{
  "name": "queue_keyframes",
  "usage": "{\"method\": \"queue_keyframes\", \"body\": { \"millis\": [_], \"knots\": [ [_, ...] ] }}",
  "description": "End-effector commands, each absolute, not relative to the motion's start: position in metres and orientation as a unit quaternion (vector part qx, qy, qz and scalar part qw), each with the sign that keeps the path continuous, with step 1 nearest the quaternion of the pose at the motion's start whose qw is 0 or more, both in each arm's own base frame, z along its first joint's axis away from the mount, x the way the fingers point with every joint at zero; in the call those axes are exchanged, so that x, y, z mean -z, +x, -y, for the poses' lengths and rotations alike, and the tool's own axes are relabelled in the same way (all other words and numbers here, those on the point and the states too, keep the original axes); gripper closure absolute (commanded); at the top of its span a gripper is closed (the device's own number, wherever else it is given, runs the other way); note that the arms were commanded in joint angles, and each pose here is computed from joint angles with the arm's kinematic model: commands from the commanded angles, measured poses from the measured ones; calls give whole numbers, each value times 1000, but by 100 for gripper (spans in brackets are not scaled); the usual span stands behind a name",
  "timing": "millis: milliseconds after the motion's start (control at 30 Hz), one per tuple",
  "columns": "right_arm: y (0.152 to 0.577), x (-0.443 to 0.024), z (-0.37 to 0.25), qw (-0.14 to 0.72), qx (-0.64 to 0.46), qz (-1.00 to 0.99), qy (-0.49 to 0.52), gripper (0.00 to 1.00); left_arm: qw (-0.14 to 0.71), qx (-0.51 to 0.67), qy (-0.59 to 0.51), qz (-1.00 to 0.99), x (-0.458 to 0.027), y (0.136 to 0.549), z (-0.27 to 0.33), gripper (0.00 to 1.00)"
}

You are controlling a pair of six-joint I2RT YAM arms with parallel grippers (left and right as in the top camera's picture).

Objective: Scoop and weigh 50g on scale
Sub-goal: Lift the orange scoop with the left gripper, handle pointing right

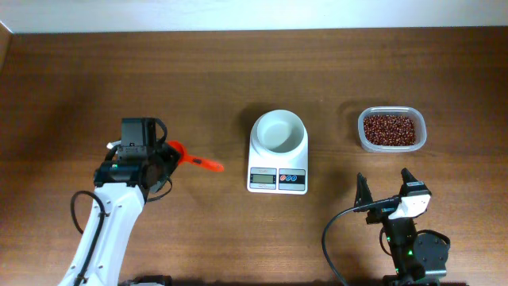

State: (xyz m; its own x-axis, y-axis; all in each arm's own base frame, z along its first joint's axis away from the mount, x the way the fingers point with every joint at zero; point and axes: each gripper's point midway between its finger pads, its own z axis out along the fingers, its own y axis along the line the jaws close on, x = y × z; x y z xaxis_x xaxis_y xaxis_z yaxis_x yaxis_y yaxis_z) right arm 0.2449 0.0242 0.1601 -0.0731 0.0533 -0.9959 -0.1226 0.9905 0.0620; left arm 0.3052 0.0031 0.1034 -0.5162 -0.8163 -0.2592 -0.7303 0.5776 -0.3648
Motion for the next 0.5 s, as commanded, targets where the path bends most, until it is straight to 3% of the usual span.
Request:
{"method": "queue_keyframes", "body": {
  "millis": [0,133,467],
  "knots": [
    [244,-158,-27,679,-71,-730,-28,1,203,125,-490,-839,-108,305,-2,100],
    [244,-158,-27,679,-71,-730,-28,1,210,118,-546,-802,-108,306,-10,100],
    [244,-158,-27,679,-71,-730,-28,1,231,132,-544,-796,-116,315,-11,100]
  ]
}}
